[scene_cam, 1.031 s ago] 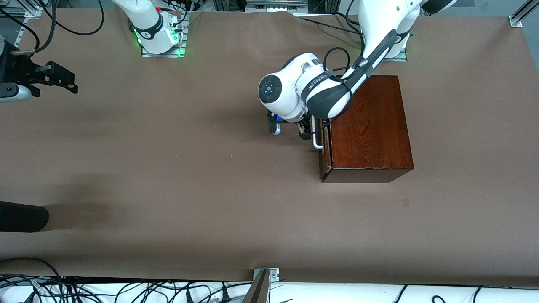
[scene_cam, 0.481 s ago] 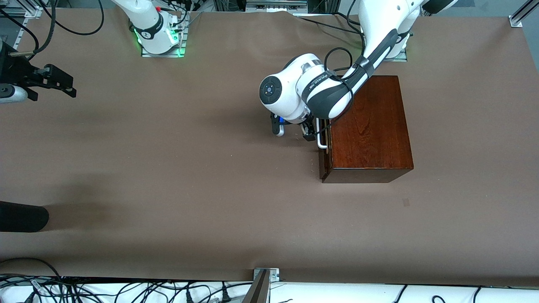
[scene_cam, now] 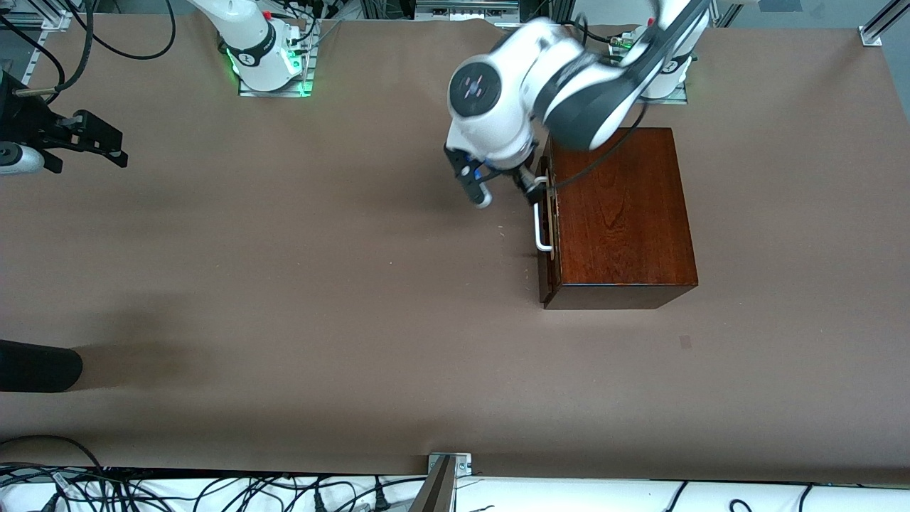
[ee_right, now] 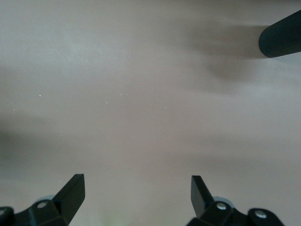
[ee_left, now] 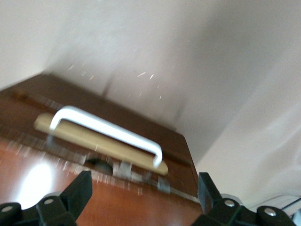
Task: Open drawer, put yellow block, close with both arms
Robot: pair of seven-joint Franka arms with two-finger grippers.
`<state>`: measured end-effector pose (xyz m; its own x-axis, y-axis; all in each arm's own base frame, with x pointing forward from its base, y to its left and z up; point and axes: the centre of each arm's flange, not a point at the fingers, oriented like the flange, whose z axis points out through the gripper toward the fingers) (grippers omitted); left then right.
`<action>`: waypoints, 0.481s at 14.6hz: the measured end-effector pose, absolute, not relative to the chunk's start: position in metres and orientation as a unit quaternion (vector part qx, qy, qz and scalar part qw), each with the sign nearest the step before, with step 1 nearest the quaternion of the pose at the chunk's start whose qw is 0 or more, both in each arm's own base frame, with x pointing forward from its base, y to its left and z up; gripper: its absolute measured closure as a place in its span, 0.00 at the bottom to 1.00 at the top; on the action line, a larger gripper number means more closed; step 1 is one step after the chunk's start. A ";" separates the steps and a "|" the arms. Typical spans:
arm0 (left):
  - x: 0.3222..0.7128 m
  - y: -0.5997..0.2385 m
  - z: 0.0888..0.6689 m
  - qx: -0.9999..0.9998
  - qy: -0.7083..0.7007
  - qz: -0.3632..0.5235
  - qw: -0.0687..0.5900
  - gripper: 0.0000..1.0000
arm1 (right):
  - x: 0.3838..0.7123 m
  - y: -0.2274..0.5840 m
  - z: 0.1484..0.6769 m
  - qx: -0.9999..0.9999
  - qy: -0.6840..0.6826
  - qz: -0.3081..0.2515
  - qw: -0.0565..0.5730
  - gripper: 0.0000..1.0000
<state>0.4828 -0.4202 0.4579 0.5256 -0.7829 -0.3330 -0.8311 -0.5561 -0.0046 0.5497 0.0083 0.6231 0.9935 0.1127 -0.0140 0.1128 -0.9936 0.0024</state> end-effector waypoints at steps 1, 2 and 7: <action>0.483 -0.409 0.483 -0.887 0.431 0.135 0.091 0.00 | 0.550 0.008 0.623 0.998 0.056 -0.007 0.002 0.00; 0.486 -0.393 0.505 -0.903 0.400 0.122 0.098 0.00 | 0.550 0.008 0.623 0.998 0.056 -0.007 0.002 0.00; 0.557 -0.235 0.587 -0.964 0.237 0.079 0.090 0.00 | 0.550 0.009 0.623 0.998 0.057 -0.007 0.002 0.00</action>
<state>0.5570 -0.2348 0.5871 0.8750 -0.4428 -0.1956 -0.4714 -0.8713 -0.1366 0.5498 0.0089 0.6231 0.9934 0.1135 -0.0136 0.1136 -0.9935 0.0024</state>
